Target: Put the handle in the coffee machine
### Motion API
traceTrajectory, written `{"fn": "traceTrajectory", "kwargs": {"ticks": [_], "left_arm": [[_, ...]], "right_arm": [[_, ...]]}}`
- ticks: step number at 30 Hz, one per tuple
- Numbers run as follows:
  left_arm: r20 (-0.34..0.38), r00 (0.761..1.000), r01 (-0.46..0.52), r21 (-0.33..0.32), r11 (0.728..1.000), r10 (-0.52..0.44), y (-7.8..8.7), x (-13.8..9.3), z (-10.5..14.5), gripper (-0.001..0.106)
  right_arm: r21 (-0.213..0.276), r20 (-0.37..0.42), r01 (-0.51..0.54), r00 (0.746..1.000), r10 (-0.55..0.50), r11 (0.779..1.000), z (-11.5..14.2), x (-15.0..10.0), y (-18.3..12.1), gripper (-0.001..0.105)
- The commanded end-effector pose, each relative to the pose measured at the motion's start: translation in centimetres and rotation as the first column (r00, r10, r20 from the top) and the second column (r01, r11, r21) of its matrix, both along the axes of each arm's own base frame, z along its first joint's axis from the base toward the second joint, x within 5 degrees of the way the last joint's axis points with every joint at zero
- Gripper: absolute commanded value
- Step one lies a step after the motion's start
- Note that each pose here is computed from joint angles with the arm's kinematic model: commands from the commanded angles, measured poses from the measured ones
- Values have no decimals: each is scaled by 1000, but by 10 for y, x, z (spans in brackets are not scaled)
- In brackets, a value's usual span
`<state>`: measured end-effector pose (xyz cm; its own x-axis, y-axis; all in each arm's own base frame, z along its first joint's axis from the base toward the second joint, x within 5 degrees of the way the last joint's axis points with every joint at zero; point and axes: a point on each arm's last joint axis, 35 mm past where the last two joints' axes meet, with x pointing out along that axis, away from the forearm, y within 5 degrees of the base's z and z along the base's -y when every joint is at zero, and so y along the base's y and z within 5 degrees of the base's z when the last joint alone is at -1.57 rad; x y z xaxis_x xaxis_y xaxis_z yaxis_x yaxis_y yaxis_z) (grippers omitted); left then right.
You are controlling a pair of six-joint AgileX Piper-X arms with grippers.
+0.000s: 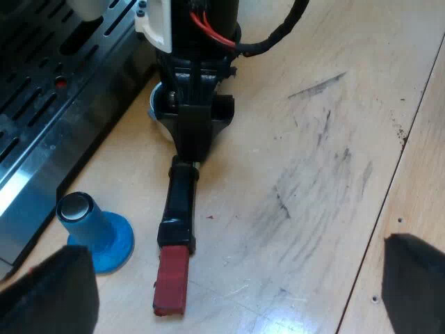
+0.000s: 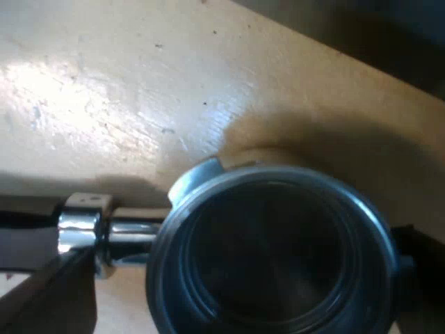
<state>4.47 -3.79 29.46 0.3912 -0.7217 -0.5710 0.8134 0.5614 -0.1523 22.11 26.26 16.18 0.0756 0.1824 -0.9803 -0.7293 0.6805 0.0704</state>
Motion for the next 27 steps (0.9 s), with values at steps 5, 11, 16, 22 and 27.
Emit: {"fn": "traceTrajectory", "kwargs": {"ticks": [5,11,16,22,27], "left_arm": [[2,1000,-4,-11,1000,4,0,0,1,84],[2,1000,-4,-11,1000,4,0,0,1,84],[2,1000,-4,-11,1000,4,0,0,1,84],[2,1000,-4,-11,1000,4,0,0,1,84],[-2,1000,9,-22,1000,-9,0,-1,1,84]], "right_arm": [[8,9,-27,1000,27,1000,2,2,1,67],[8,8,-27,1000,27,1000,3,2,1,-1],[8,8,-36,999,36,999,11,-4,0,0],[10,-7,9,1000,-9,1000,31,-15,-4,0],[16,-12,12,1000,-11,1000,44,-25,-7,0]]}}
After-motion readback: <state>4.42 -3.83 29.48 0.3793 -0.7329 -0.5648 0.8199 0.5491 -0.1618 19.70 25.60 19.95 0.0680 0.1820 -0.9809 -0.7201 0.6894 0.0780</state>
